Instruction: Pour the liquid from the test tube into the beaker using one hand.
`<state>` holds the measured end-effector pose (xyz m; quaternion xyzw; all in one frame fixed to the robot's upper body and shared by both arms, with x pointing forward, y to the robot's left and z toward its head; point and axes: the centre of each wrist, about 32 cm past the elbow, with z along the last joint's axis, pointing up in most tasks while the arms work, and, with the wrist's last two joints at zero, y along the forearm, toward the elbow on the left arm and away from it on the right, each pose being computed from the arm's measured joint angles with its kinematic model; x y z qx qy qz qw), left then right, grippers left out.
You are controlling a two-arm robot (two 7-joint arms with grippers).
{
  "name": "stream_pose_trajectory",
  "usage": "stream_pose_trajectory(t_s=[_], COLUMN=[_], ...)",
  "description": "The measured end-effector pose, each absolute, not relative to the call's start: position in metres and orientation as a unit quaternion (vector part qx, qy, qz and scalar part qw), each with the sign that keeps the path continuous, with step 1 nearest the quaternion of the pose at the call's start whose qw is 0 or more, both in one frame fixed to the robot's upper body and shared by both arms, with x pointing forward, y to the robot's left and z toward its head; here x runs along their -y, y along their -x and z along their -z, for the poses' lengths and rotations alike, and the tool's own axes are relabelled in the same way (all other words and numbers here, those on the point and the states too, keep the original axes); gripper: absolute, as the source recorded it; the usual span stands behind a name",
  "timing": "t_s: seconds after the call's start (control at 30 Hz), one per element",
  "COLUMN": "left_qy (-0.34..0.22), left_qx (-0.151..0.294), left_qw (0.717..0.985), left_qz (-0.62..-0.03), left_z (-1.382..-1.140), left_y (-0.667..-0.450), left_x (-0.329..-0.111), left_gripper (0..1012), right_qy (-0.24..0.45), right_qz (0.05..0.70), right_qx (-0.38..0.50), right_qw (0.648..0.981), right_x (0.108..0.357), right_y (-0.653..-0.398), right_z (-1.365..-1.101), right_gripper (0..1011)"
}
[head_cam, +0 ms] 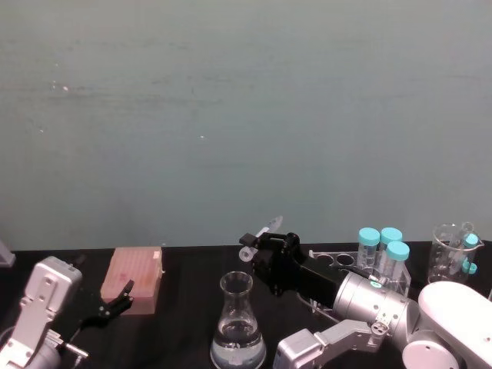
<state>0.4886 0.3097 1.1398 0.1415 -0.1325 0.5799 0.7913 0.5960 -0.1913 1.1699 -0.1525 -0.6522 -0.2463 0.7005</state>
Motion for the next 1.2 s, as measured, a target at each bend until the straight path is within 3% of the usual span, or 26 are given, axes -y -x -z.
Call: stream_pose_trajectory(t_s=[1.2], left_qy=[-0.141], left_qx=[0.132], left_qw=[0.791], left_qz=[-0.58], left_z=[-1.1398], left_y=[-0.4886], left_x=[-0.3097], left_gripper=[1000], right_qy=[0.158], right_qz=[0.231], right_qx=[0.681], right_qw=[0.677], right_x=[0.1901], right_y=[-0.6031], right_z=[-1.1651], right_gripper=[224])
